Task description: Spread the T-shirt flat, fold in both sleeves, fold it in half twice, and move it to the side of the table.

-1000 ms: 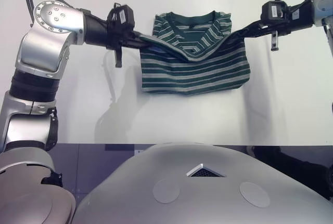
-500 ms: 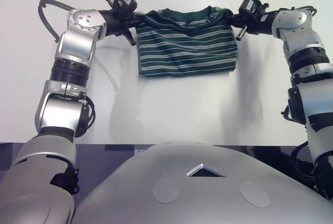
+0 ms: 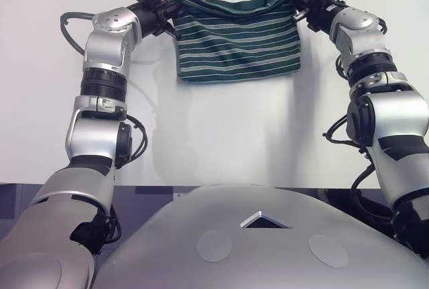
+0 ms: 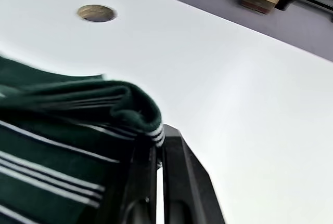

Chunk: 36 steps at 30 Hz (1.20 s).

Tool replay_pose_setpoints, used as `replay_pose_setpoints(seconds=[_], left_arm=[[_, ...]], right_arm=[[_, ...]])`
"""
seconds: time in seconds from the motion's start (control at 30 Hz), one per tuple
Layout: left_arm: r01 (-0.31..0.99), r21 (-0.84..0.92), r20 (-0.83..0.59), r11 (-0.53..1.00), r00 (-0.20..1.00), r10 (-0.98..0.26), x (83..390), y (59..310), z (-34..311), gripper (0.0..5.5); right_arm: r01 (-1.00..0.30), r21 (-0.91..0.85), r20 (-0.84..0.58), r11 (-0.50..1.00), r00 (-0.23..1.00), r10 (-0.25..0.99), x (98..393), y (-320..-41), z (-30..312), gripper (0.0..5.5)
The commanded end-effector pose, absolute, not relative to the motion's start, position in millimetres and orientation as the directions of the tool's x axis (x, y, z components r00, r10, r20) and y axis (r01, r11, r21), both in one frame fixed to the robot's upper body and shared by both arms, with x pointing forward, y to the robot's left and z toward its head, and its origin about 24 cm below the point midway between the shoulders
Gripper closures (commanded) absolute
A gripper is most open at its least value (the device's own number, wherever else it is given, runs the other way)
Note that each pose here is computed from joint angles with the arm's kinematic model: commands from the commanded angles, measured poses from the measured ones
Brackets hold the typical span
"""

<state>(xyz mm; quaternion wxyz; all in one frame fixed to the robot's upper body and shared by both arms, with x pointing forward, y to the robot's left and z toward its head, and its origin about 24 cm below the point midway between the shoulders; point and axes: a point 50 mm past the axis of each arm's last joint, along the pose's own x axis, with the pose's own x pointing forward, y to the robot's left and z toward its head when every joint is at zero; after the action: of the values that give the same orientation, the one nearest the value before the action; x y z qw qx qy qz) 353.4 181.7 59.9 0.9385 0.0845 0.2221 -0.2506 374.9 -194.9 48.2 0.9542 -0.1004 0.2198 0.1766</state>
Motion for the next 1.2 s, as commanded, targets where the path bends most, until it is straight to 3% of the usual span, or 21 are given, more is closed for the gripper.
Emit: replay_pose_setpoints(seconds=[0.03, 0.17, 0.23, 0.27, 0.33, 0.43, 0.53, 0.63, 0.77, 0.83, 0.93, 1.03, 1.07, 1.13, 1.2], left_arm=[[0.404, 0.050, -0.475, 0.913, 0.814, -0.334, 359.4, 184.6, 59.2, 5.04], [0.314, 0.002, -0.386, 0.949, 0.876, -0.289, 367.1, 178.6, 82.3, 4.63], [0.341, -0.004, -0.294, 0.940, 0.898, -0.327, 366.9, 165.6, 101.7, 4.63], [0.370, 0.018, -0.234, 0.929, 0.905, -0.356, 365.1, 157.4, 114.5, 4.63], [0.365, 0.086, -0.159, 0.927, 0.924, -0.349, 362.7, 152.1, 131.1, 4.63], [0.275, 0.093, -0.174, 0.957, 0.951, -0.256, 363.1, 163.0, 129.2, 4.63], [0.245, 0.098, -0.260, 0.964, 0.942, -0.213, 356.4, 166.6, 105.7, 4.63], [0.160, 0.109, -0.165, 0.981, 0.976, -0.141, 354.7, 169.8, 116.5, 4.63], [0.032, 0.064, 0.300, 0.997, 0.953, -0.050, 336.8, 151.7, 183.1, 4.63], [0.062, 0.041, 0.496, 0.997, 0.865, -0.074, 316.8, 132.7, 212.7, 4.63], [0.119, 0.064, 0.629, 0.991, 0.766, -0.132, 296.9, 111.8, 233.6, 4.63], [0.143, 0.080, 0.659, 0.987, 0.735, -0.160, 291.6, 102.5, 237.6, 4.63], [0.143, 0.075, 0.657, 0.987, 0.737, -0.157, 291.5, 102.1, 237.0, 4.63], [0.171, 0.087, 0.629, 0.982, 0.755, -0.187, 292.5, 99.0, 231.1, 4.63], [0.260, 0.174, 0.571, 0.950, 0.759, -0.313, 290.1, 86.3, 221.3, 4.63]], right_arm=[[-0.215, -0.020, -0.515, 0.976, 0.839, 0.174, 377.2, -198.5, 46.3, 4.87], [-0.139, 0.022, -0.481, 0.990, 0.867, 0.132, 383.8, -194.8, 56.5, 4.45], [-0.124, 0.017, -0.376, 0.992, 0.919, 0.121, 391.1, -191.3, 71.3, 4.45], [-0.141, -0.085, -0.278, 0.986, 0.954, 0.112, 394.7, -187.8, 82.4, 4.45], [-0.227, -0.242, -0.115, 0.943, 0.972, 0.205, 395.0, -166.7, 98.5, 4.45], [-0.415, -0.389, -0.018, 0.823, 0.896, 0.443, 380.3, -120.4, 109.5, 4.45], [-0.523, -0.411, 0.003, 0.747, 0.818, 0.575, 363.2, -80.8, 122.7, 4.45], [-0.633, -0.400, -0.039, 0.662, 0.734, 0.678, 343.5, -55.5, 125.1, 4.45], [-0.788, -0.390, -0.283, 0.476, 0.595, 0.752, 310.0, -39.7, 86.2, 4.45], [-0.831, -0.372, -0.389, 0.413, 0.543, 0.744, 296.8, -41.7, 64.8, 4.45], [-0.877, -0.345, -0.569, 0.335, 0.479, 0.668, 284.5, -46.9, 27.6, 4.45], [-0.937, -0.348, -0.726, 0.044, 0.298, 0.619, 265.6, -62.6, 7.9, 4.45], [-0.939, -0.335, -0.766, -0.075, 0.225, 0.602, 259.4, -73.7, 8.1, 4.45], [-0.897, -0.256, -0.852, -0.359, 0.033, 0.523, 243.7, -121.0, 17.3, 4.45], [-0.806, -0.141, -0.896, -0.574, -0.143, 0.420, 227.2, -176.3, 39.1, 4.45]])
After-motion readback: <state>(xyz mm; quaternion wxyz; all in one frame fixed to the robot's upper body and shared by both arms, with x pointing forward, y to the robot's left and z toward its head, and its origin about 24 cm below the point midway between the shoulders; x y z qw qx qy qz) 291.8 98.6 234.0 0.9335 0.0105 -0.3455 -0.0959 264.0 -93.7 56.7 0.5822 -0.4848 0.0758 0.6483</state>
